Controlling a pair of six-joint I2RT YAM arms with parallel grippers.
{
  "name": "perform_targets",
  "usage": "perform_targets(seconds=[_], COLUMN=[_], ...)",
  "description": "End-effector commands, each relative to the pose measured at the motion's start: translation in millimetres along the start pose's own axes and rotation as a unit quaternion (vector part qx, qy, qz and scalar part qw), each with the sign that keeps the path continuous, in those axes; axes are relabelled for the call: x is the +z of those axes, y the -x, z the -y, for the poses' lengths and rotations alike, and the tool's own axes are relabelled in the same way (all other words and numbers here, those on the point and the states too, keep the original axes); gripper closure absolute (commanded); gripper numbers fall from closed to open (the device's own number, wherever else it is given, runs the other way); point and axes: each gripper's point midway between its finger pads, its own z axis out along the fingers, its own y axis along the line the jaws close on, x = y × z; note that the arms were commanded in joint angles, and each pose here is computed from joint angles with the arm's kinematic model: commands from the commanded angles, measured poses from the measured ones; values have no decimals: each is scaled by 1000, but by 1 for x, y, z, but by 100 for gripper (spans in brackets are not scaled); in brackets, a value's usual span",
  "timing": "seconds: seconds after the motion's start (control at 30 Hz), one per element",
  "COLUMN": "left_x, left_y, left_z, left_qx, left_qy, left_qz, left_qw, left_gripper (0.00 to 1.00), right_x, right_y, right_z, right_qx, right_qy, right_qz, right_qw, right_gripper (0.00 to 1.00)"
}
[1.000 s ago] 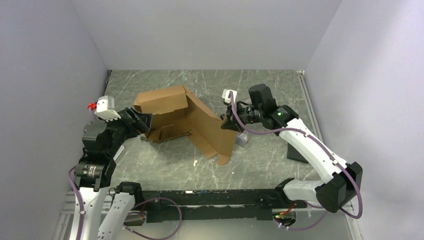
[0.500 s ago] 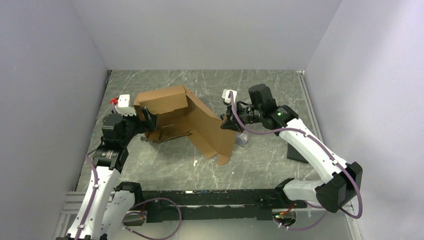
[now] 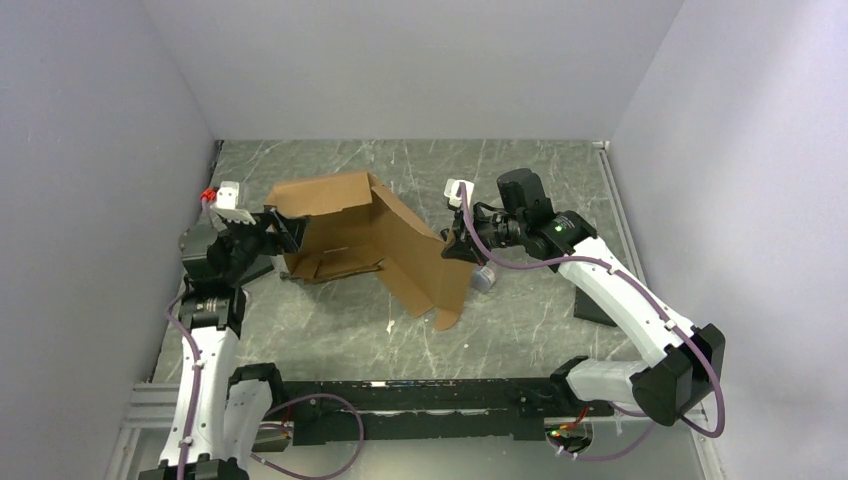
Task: Fold the paper box
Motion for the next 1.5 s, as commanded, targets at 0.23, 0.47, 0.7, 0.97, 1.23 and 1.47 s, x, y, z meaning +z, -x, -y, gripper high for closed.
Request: perform_targets(seconds=[0.23, 0.47, 0.7, 0.97, 1.23, 1.47], left_x=[-36, -46, -22, -15, -9, 2], left_y=[-18, 1, 21, 20, 21, 18], left_z=[25, 19, 16, -4, 2, -4], left_qx=[-31, -12, -35, -36, -17, 2], left_qy=[-33, 6, -17, -12, -57, -73], left_qz=[-95, -53, -33, -47, -53, -56], left_qw=[994, 999, 999, 998, 997, 996], left_gripper=[11, 6, 6, 7, 10, 15], right_x=[-5, -4, -5, -6, -4, -3], right_y=[16, 18, 19, 22, 21, 22], right_z=[-2, -2, -4, -5, -4, -5], right_qx=[-24, -21, -21, -22, -19, -18], right_qy=[-1, 1, 3, 7, 8, 12], right_qz=[28, 28, 31, 35, 34, 32], right_qw=[999, 999, 999, 999, 999, 999], right_gripper=[100, 100, 100, 100, 100, 100])
